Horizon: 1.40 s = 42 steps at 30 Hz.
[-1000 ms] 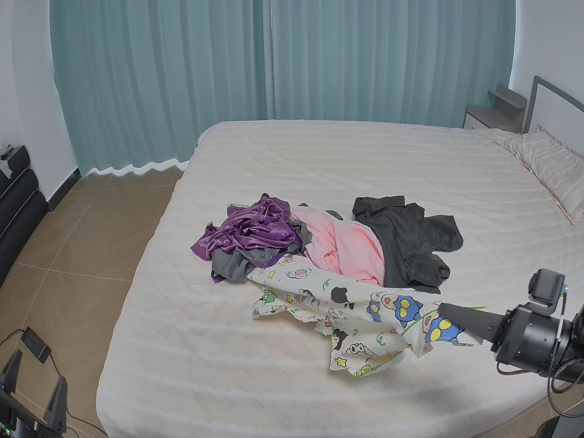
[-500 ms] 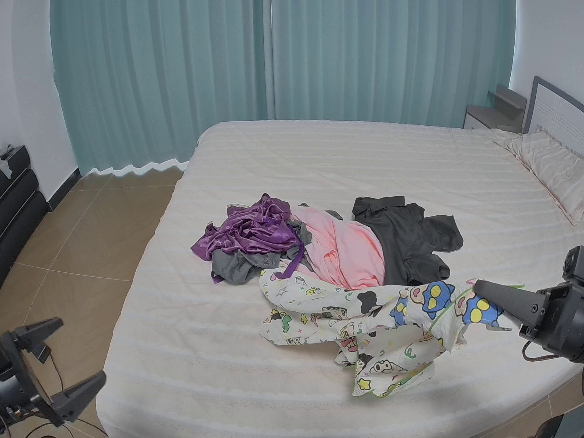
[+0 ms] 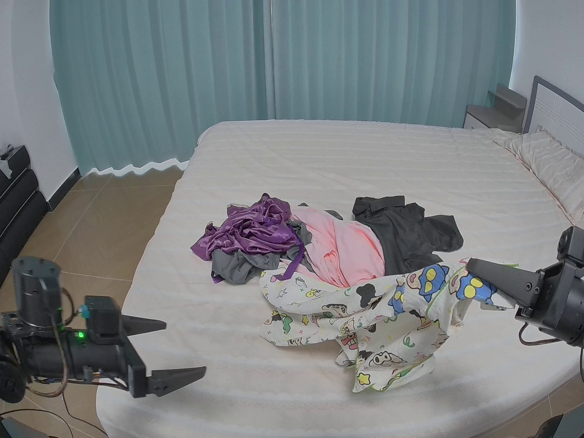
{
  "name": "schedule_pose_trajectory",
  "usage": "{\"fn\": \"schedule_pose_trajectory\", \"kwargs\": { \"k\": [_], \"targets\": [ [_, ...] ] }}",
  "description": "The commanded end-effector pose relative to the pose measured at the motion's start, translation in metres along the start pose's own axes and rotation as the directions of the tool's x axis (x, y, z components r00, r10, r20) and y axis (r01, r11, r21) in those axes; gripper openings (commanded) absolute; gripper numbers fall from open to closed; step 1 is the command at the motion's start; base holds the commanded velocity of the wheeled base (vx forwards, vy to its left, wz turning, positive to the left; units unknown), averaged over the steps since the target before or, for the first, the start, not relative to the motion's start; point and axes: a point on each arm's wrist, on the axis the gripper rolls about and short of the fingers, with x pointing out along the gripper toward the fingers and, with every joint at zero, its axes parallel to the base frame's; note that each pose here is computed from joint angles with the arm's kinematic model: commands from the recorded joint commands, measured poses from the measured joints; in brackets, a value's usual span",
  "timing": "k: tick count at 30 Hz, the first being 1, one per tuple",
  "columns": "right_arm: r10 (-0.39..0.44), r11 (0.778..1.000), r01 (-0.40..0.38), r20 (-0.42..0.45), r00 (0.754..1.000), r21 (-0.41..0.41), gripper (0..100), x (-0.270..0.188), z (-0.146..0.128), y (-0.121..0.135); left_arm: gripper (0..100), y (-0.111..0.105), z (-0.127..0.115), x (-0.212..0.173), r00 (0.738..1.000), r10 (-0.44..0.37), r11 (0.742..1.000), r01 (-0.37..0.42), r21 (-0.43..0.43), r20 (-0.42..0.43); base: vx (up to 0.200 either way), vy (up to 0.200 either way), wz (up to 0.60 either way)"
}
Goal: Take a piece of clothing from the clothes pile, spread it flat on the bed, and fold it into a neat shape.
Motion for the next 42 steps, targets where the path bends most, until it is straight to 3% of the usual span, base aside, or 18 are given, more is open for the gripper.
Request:
{"fn": "schedule_pose_trajectory", "kwargs": {
  "k": [1, 7, 13, 19, 23, 40, 42],
  "targets": [
    [-0.037, 0.999, 0.036, 0.009, 0.999, 0.006, 0, 0.021, 0.013, -0.006, 100, 0.019, -0.047, 0.147, 0.959, -0.092, 0.996, 0.092, -0.014, -0.267, 0.000, 0.000, 0.00],
    [-0.021, 1.000, 0.021, 0.030, 0.999, -0.003, 0, 0.024, 0.020, -0.001, 100, 0.021, -0.048, 0.177, 0.973, -0.073, 0.995, 0.056, -0.083, -0.217, 0.000, 0.000, 0.00],
    [0.003, 1.000, -0.002, 0.063, 0.998, -0.016, 0, 0.031, 0.032, 0.007, 100, 0.018, -0.046, 0.195, 0.983, -0.089, 0.994, 0.076, -0.080, -0.163, 0.000, 0.000, 0.00],
    [-0.007, 1.000, 0.007, 0.041, 0.999, -0.013, 0, 0.039, 0.030, 0.003, 100, 0.017, -0.044, 0.209, 0.987, -0.089, 0.993, 0.077, -0.091, -0.132, 0.000, 0.000, 0.00],
    [-0.002, 1.000, 0.003, 0.045, 0.999, -0.014, 0, 0.040, 0.032, 0.004, 100, 0.022, -0.039, 0.224, 0.995, -0.037, 0.997, 0.030, -0.077, -0.089, 0.000, 0.000, 0.00],
    [0.015, 1.000, -0.013, 0.081, 0.997, -0.022, 0, 0.046, 0.044, 0.010, 100, 0.032, -0.052, 0.281, 1.000, 0.014, 0.995, -0.016, -0.098, -0.019, 0.000, 0.000, 0.00],
    [0.018, 1.000, -0.016, 0.086, 0.996, -0.024, 0, 0.047, 0.045, 0.010, 100, 0.035, -0.052, 0.294, 0.999, 0.038, 0.986, -0.038, -0.160, 0.001, 0.000, 0.000, 0.00]
  ]
}}
